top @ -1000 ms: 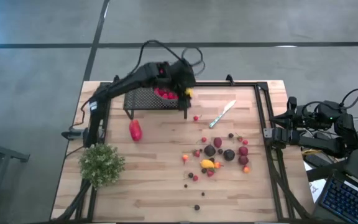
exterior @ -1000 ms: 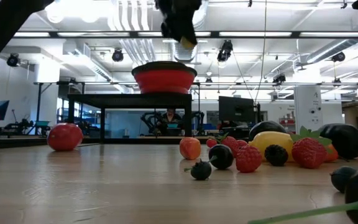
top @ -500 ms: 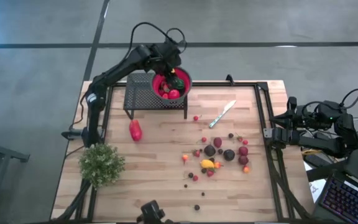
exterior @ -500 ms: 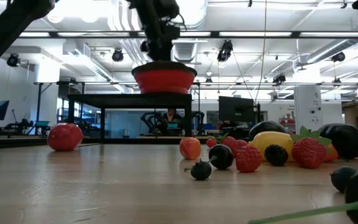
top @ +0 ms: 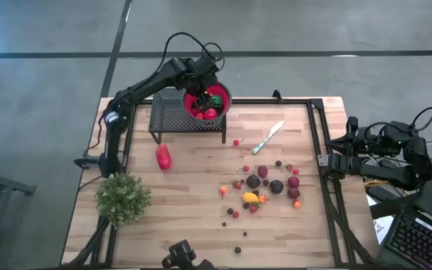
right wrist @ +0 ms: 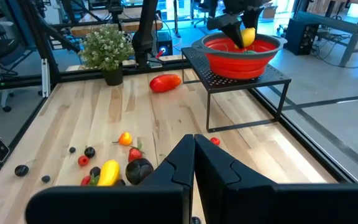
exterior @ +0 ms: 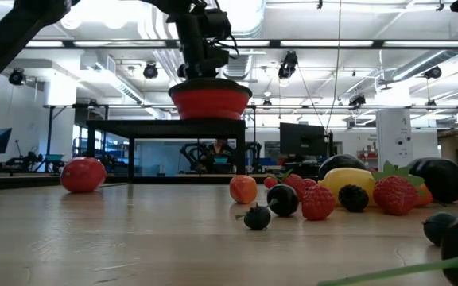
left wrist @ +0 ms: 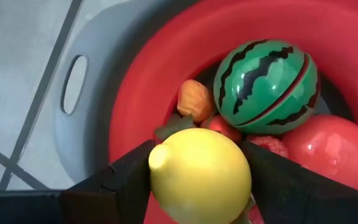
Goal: Pick & Place Fruit
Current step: Put the yellow lemon into the red gray strainer bowl on the shelf, then put the black cherry into the red gray strainer bowl on the shelf
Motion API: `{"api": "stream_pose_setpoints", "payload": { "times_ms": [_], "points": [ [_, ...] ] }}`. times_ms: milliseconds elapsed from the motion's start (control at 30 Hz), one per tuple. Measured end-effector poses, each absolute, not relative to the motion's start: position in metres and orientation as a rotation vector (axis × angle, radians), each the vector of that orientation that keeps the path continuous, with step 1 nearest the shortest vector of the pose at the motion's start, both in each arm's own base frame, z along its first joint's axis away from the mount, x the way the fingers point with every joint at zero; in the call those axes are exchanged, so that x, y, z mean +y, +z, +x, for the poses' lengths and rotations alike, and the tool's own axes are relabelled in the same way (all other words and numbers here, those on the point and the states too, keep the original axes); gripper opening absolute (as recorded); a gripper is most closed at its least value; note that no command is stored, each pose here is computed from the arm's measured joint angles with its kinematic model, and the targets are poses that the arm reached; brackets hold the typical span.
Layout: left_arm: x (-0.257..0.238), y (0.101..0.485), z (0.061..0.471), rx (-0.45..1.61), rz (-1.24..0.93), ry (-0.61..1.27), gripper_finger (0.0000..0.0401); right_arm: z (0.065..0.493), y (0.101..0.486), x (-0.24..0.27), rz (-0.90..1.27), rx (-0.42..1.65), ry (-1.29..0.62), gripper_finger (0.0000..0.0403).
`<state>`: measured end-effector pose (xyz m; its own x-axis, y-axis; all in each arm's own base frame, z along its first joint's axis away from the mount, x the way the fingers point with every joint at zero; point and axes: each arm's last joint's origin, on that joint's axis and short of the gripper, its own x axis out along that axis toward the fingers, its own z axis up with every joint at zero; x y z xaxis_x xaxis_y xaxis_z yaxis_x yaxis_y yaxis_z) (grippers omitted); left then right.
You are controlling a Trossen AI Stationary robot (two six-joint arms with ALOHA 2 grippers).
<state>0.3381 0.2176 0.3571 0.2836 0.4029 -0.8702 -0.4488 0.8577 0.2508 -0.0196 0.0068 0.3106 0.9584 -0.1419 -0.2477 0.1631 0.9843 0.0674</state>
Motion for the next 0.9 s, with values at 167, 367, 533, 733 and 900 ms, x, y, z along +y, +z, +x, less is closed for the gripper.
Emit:
{"api": "stream_pose_setpoints", "payload": {
  "times_ms": [167,367,533,733,900],
  "points": [
    [0.217,0.357,0.337,1.164,-0.032,0.558,0.0246,-0.02,0.311,0.007,0.088,0.245,-0.155,0.0008],
    [0.216,0.357,0.337,1.162,-0.031,0.557,0.0275,-0.02,0.311,0.007,0.089,0.245,-0.155,0.0008],
    [0.213,0.361,0.335,1.19,-0.021,0.538,0.0311,-0.02,0.311,0.007,0.088,0.244,-0.155,0.0008],
    [0.204,0.382,0.327,1.133,-0.059,0.52,0.0316,-0.02,0.311,0.007,0.089,0.245,-0.155,0.0008],
    [0.179,0.408,0.327,0.935,-0.059,0.43,0.0316,-0.02,0.311,0.007,0.089,0.244,-0.155,0.0008]
  ]
}}
